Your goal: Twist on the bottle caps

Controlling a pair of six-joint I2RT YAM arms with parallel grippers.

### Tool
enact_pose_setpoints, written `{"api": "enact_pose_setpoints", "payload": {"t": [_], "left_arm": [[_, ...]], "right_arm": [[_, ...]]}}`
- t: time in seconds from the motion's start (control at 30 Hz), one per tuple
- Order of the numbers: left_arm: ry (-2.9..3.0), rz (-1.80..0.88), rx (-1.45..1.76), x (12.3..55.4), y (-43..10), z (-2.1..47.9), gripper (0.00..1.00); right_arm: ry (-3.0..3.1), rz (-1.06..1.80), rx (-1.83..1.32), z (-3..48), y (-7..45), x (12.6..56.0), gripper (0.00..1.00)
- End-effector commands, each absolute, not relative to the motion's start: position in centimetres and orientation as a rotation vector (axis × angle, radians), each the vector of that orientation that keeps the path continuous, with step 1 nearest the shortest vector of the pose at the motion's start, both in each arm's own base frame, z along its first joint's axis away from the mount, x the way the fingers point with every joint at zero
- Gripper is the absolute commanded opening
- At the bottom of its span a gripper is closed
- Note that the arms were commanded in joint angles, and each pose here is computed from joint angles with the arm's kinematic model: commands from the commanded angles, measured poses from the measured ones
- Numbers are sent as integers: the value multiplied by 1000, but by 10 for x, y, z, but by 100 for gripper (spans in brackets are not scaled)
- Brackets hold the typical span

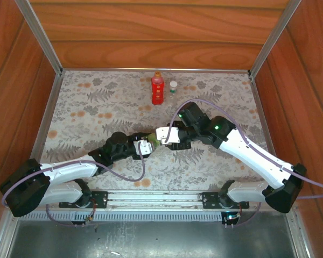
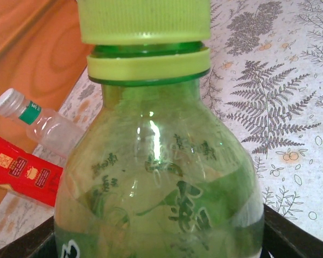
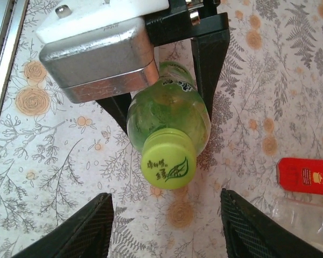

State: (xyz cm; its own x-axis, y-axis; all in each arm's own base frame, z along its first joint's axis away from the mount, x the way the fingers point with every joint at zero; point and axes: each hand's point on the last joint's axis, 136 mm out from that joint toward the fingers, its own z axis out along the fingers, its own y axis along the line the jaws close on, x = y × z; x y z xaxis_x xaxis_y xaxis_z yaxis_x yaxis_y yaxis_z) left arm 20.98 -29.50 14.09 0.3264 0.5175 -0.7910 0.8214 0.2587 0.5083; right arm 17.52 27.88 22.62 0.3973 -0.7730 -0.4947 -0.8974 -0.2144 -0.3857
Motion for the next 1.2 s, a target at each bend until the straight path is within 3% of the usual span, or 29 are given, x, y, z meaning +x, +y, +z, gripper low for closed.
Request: {"api": "enact_pose_setpoints", "payload": {"t": [0.0,0.23,0.53,0.67,0.77,0.97,1.07,1.17], "left_arm": [[1335,-345,1416,205,-295,138,65],[1337,-337,1418,205,-295,137,65],[1346,-328,1419,207,-294,135,65],[1349,-319,1414,209,-294,135,65],[1349,-310,1411,210,-293,136,65],[1350,-309,1410,210,-294,136,65],[1351,-311,1414,210,-294,135,65],[1350,-314,1418,211,-296,135,65]], "right_arm": [[1339,260,-2110,223,288,173,54],[1350,300,-2131,212,300,174,43],[1456,324,-2059,207,300,177,22],[1647,404,-1827,211,305,184,13],[1948,512,-1374,221,309,205,2],[2377,785,-595,219,299,210,0],[2489,840,-505,212,295,198,1],[2491,766,-564,212,285,198,9]]}}
